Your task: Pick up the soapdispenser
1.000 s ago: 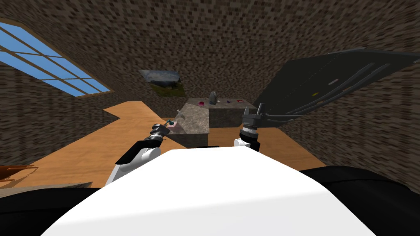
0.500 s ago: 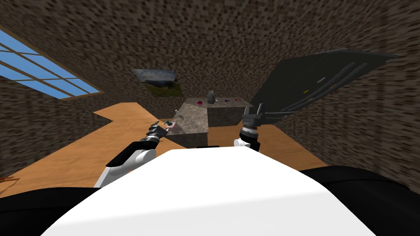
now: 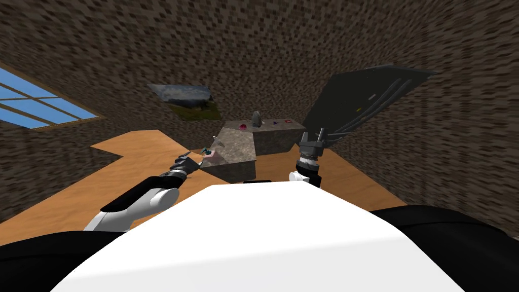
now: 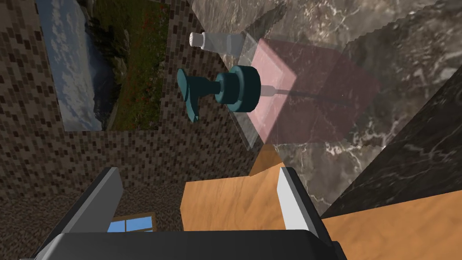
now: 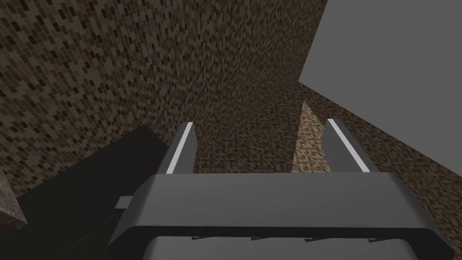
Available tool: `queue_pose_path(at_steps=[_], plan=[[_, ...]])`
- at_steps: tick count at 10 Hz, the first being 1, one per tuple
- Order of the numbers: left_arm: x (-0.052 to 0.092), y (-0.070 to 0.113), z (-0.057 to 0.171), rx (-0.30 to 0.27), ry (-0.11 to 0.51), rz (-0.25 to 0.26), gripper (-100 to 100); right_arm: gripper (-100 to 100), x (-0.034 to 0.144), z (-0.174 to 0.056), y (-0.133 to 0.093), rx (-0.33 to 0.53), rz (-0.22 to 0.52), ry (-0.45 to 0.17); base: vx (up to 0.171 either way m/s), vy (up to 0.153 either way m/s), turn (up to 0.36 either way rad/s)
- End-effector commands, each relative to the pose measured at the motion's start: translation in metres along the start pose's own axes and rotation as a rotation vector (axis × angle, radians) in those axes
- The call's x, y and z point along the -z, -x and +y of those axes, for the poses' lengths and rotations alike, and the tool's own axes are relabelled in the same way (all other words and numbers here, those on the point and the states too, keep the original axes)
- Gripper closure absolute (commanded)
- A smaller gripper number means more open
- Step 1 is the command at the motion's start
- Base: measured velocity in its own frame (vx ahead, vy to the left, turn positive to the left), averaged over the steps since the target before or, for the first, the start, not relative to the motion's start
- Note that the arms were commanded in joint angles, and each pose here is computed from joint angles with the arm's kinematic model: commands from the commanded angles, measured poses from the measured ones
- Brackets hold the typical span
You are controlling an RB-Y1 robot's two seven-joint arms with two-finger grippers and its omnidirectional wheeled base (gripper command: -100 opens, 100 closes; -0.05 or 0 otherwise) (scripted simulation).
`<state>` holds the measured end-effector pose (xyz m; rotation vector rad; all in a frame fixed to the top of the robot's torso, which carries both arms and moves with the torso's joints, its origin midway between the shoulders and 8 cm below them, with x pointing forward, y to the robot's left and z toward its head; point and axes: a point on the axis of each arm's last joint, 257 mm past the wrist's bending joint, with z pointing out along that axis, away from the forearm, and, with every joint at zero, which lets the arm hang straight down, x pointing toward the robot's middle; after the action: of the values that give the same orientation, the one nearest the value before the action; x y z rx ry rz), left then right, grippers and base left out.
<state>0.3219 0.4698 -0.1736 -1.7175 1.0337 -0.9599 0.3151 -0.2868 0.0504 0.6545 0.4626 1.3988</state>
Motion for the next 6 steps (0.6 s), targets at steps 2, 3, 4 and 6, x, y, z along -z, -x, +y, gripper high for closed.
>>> queue_pose_path(at_steps=[2, 3, 4, 6], plan=[[0.009, 0.021, -0.004, -0.032, 0.053, -0.031, -100, 0, 0.0, 0.0, 0.0, 0.0, 0.0, 0.0, -0.115, 0.047, -0.19], [0.012, 0.028, -0.007, -0.046, 0.073, -0.041, -100, 0, 0.0, 0.0, 0.0, 0.0, 0.0, 0.0, -0.135, 0.042, -0.209], [0.015, 0.035, -0.009, -0.058, 0.093, -0.052, -100, 0, 0.0, 0.0, 0.0, 0.0, 0.0, 0.0, -0.121, 0.043, -0.252], [0.021, 0.048, -0.015, -0.083, 0.136, -0.073, -100, 0, 0.0, 0.0, 0.0, 0.0, 0.0, 0.0, -0.127, 0.028, -0.228]])
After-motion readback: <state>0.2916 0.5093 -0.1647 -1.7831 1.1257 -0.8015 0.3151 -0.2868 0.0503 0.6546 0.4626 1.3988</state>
